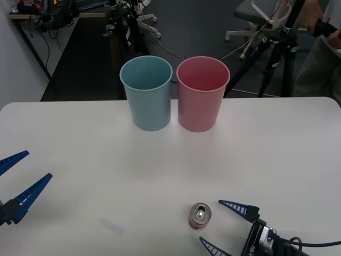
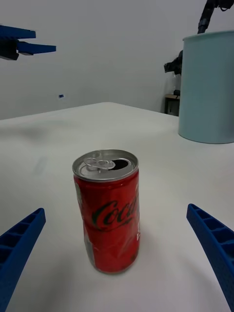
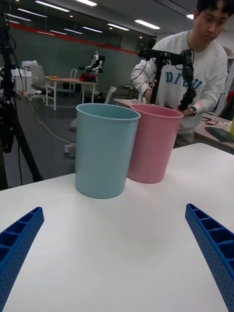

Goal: Grasp the object on the table and drop it into the matching bin: aluminum can to the light blue bin, PET bottle to the pink bin.

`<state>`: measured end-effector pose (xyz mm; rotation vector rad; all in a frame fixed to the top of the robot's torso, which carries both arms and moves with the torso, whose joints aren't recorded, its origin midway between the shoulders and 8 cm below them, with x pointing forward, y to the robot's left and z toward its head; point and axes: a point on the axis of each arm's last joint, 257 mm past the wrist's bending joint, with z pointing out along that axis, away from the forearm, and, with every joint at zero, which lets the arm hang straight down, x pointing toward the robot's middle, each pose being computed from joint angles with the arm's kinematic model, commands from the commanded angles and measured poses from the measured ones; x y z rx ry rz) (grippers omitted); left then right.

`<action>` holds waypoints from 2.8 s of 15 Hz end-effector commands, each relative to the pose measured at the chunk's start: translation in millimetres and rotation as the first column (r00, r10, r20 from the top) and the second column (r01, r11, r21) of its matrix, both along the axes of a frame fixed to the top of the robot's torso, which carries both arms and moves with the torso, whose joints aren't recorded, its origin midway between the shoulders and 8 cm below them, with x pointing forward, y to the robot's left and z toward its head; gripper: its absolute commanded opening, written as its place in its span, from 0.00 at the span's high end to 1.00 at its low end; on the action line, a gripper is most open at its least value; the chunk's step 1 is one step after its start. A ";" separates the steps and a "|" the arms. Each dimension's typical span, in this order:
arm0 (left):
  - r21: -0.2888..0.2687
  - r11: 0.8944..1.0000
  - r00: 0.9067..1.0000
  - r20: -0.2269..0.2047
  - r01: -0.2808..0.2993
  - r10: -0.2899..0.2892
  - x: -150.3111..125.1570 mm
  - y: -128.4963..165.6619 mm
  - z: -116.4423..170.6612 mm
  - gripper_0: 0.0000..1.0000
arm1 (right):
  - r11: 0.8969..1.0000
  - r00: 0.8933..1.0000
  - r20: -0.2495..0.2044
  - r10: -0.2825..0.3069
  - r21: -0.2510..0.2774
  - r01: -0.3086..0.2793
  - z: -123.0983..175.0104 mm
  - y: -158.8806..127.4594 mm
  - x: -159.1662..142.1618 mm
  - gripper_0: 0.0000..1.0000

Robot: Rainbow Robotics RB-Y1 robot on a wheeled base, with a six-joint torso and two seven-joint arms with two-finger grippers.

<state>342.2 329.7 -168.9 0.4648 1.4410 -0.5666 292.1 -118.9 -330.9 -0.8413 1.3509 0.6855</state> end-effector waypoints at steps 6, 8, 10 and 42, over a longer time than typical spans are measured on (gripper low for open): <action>0.000 1.000 1.000 0.000 0.000 0.000 0.0 0.0 0.0 0.00 | 1.000 1.000 -0.010 -0.016 -0.005 0.016 -4.5 37.9 21.6 0.00; 0.000 1.000 1.000 0.000 0.000 0.000 0.0 0.0 0.0 0.00 | 1.000 1.000 -0.008 -0.012 -0.004 0.012 -3.6 45.8 24.7 0.00; 0.000 1.000 1.000 0.000 0.000 0.000 0.0 0.0 0.0 0.00 | 1.000 1.000 -0.004 -0.012 -0.005 0.012 -2.9 52.3 28.2 0.00; 0.000 1.000 1.000 0.000 0.000 0.000 0.0 0.0 0.0 0.00 | 0.973 0.991 -0.052 -0.122 0.192 0.129 218.5 82.7 62.1 1.00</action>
